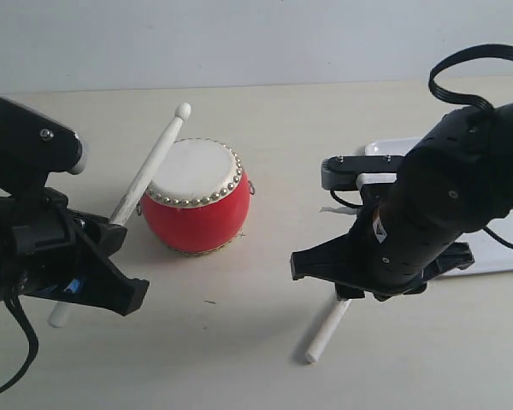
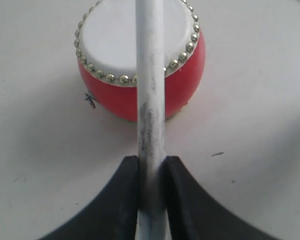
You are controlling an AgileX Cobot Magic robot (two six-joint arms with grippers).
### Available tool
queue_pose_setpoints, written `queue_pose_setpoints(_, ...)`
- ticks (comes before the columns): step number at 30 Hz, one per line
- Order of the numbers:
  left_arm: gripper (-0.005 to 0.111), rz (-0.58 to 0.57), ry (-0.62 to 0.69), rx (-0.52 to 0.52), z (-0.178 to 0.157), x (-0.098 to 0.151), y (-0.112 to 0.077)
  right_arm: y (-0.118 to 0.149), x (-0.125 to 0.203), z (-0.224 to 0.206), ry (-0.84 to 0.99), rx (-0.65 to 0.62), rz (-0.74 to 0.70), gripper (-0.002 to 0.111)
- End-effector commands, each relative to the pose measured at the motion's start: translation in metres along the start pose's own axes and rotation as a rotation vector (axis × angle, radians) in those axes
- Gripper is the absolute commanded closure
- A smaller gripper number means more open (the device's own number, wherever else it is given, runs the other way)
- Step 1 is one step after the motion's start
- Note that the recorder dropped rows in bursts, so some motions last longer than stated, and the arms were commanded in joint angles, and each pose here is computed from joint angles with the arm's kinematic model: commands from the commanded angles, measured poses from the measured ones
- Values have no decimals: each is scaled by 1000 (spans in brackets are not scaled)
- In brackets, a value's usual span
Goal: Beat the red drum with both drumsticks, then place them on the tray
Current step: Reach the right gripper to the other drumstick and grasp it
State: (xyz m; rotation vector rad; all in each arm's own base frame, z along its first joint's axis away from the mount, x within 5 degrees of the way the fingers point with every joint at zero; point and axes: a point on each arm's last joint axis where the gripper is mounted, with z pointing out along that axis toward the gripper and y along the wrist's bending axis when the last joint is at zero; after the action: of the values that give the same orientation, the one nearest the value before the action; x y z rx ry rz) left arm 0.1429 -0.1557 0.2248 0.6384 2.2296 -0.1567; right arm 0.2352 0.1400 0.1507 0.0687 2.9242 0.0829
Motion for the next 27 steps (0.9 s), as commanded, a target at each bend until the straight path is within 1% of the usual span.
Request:
queue_pose_setpoints(1, 107, -3, -10, 2, -1, 0, 1, 3, -2, 14, 12, 4, 14, 66)
queue_pose_setpoints(4, 107, -3, -10, 2, -1, 0, 1, -3, -2, 27, 49, 33, 38, 66)
queue_pose_setpoints(6, 107, -2, -11, 2, -1, 0, 1, -1, -4, 31, 34, 19, 39, 66)
queue_pose_setpoints(12, 107, 6, -14, 4, -1, 0, 1, 4, -10, 31, -25, -33, 50, 66)
queue_pose_setpoints(17, 107, 7, -15, 4, -1, 0, 1, 14, -26, 24, -75, -69, 72, 66)
queue_pose_setpoints(19, 107, 7, -15, 4, -1, 0, 1, 13, -26, 31, -39, -34, 65, 69)
queue_pose_setpoints(20, 107, 10, -16, 4, -1, -1, 1, 12, -25, 38, -1, 8, 48, 71)
queue_pose_setpoints(22, 107, 13, -17, 5, -1, -1, 1, 11, -24, 47, 47, 51, 43, 70)
queue_pose_setpoints(27, 107, 13, -17, 5, -1, -1, 1, 11, -24, 52, 39, 48, 29, 70)
